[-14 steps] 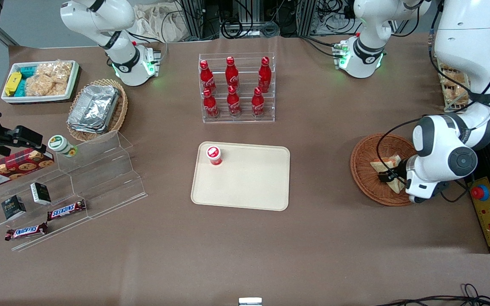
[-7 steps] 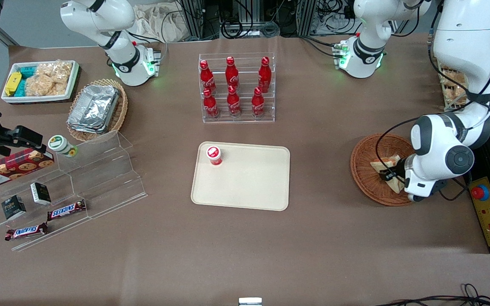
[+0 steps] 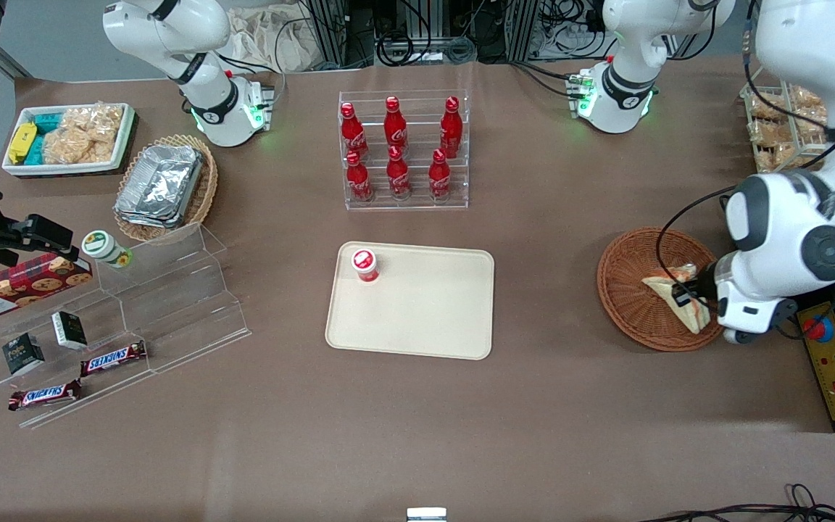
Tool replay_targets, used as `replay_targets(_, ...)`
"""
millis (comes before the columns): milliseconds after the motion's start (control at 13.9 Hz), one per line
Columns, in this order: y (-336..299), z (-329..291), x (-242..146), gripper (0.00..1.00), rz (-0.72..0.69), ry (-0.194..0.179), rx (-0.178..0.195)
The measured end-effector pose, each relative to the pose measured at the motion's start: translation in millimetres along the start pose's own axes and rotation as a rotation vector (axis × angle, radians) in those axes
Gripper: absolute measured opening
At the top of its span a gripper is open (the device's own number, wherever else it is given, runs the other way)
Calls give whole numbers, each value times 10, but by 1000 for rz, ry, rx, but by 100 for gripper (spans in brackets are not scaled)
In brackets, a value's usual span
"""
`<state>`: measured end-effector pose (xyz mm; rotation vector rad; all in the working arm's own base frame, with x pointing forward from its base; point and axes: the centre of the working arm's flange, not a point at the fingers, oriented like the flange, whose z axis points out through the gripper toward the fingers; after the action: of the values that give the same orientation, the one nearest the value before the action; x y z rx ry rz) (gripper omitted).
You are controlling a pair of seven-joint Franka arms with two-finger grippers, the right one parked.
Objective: Place sandwich from basket to tray
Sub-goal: 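Lower the left gripper and close it on the wrapped sandwich, then lift the sandwich and carry it with the left gripper over the tray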
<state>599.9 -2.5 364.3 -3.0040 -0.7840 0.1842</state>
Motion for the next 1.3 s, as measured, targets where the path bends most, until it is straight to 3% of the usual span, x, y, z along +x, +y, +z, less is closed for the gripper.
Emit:
replay_targets(144,142,-723,-208,19,47,29,-17)
replay_targets(361,565,-1635,-730,20,155,36,-21)
replay_targets(577,1131,-2129,-1337,21,260,57,-41)
replay_targets(722,1530,-2154,-1775,21,298,59,-48)
replay_targets(938,2080,-1905,-2334,20,371,54,-10)
replay_targets(1299,2947,-950,-2631,22,431,73,-5)
